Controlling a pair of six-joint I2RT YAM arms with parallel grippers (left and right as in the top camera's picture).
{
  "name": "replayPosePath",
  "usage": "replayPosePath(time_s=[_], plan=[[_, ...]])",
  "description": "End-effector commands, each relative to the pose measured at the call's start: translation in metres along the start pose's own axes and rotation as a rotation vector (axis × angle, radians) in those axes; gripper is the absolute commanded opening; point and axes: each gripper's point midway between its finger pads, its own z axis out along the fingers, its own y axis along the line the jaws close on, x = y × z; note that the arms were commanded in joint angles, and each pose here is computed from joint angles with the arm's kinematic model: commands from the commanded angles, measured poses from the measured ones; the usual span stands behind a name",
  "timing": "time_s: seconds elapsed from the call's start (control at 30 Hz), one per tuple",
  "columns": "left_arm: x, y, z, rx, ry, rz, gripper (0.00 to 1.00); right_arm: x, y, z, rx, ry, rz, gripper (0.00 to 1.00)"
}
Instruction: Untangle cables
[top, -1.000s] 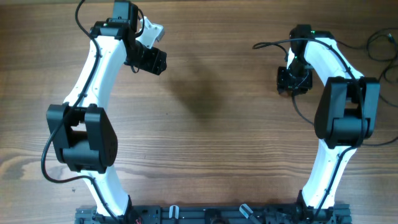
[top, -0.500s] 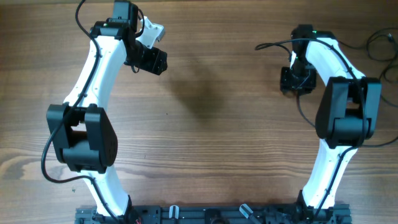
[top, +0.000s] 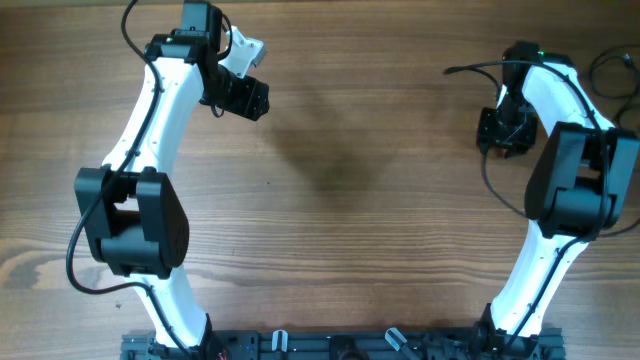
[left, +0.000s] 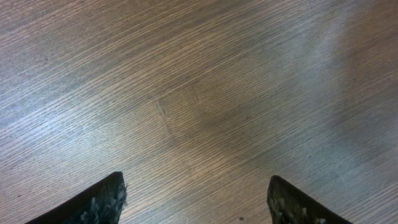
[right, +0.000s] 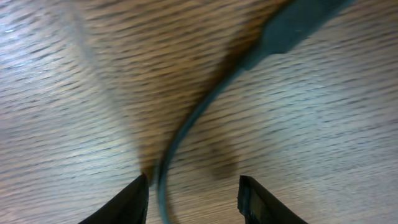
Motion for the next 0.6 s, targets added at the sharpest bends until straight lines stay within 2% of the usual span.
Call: replayPosePath(time_s=[0.0, 0.1, 0.2, 0.33, 0.57], plan=[[0.002, -0.001, 0.005, 0.023, 0.009, 0.015, 0.75, 0.001, -0.015, 0.007, 0.04, 0.014, 0.04, 0.49], [0.002, -0.001, 0.005, 0.023, 0.009, 0.015, 0.75, 0.001, -0.025, 0.008, 0.049, 0.019, 0.071, 0.48], [0.002, -0.001, 0.005, 0.023, 0.009, 0.018, 0.75, 0.001, -0.029, 0.009, 0.039, 0.022, 0.082, 0.43], [0.002, -0.001, 0.005, 0.023, 0.008, 0.019, 0.75, 0.001, -0.021, 0.009, -0.004, 0.025, 0.055, 0.47], [0.002, -0.002, 0.005, 0.023, 0.008, 0.019, 0.75, 0.001, -0.038, 0.01, 0.062, 0.019, 0.1, 0.48]])
